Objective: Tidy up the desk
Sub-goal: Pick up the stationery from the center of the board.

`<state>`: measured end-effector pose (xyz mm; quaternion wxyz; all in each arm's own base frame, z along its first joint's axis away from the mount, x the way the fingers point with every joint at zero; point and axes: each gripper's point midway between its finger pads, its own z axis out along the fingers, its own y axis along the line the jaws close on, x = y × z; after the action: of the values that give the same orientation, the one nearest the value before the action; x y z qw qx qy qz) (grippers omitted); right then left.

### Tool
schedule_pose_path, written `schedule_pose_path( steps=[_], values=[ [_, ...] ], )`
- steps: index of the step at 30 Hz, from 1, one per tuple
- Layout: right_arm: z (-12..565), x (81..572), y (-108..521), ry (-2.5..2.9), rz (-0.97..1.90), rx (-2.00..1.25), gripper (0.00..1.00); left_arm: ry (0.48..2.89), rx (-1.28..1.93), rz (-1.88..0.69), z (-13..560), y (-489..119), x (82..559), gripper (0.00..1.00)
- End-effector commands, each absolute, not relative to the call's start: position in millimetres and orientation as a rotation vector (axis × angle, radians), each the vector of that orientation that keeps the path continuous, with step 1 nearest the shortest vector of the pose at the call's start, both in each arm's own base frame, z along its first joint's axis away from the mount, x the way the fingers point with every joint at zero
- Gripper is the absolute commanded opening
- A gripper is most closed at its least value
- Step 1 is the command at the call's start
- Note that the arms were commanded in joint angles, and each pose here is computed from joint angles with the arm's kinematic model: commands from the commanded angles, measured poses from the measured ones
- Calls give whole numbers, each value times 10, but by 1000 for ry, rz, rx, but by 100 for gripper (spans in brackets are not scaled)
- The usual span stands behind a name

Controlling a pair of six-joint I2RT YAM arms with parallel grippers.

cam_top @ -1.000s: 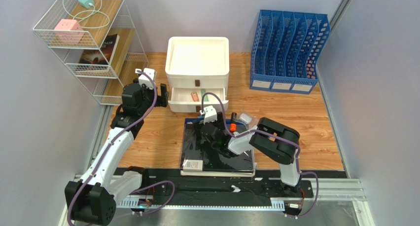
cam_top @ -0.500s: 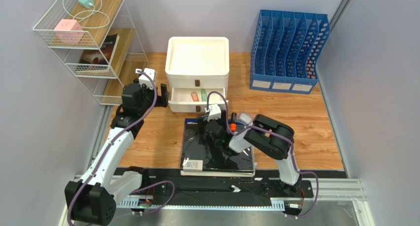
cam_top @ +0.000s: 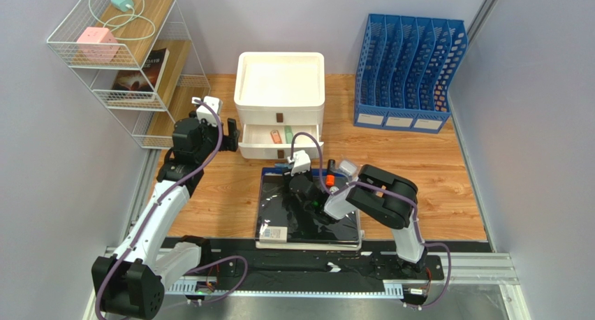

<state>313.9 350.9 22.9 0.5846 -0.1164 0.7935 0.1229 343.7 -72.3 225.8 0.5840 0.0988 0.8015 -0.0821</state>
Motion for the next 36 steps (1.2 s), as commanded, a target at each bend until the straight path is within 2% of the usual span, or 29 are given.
schedule_pose_path(
  steps=[1, 6, 12, 14, 15, 16, 18, 19, 36],
  values=[
    [228, 2889, 3631, 1864, 313, -358, 49, 1820, 247, -191, 2364, -726, 3457, 88],
    [287, 2663, 3838, 1850, 346, -437, 46, 1820, 247, -191, 2364, -726, 3457, 88],
    [389, 2425, 4046, 1825, 385, -504, 47, 1820, 247, -191, 2364, -726, 3457, 88],
    [413, 2478, 3973, 1817, 323, -486, 57, 1822, 246, -190, 2360, -721, 3457, 87],
    [413, 2511, 3931, 1813, 297, -476, 75, 1819, 246, -190, 2369, -723, 3456, 88],
    [409, 2536, 3898, 1810, 274, -477, 82, 1819, 248, -192, 2370, -728, 3451, 87],
    [382, 2598, 3849, 1823, 252, -487, 91, 1818, 244, -189, 2373, -717, 3449, 88],
    [373, 2617, 3832, 1828, 246, -487, 93, 1816, 247, -191, 2378, -724, 3445, 88],
    [254, 3025, 3604, 1847, 242, -509, 95, 1818, 250, -189, 2361, -728, 3473, 88]
  ],
)
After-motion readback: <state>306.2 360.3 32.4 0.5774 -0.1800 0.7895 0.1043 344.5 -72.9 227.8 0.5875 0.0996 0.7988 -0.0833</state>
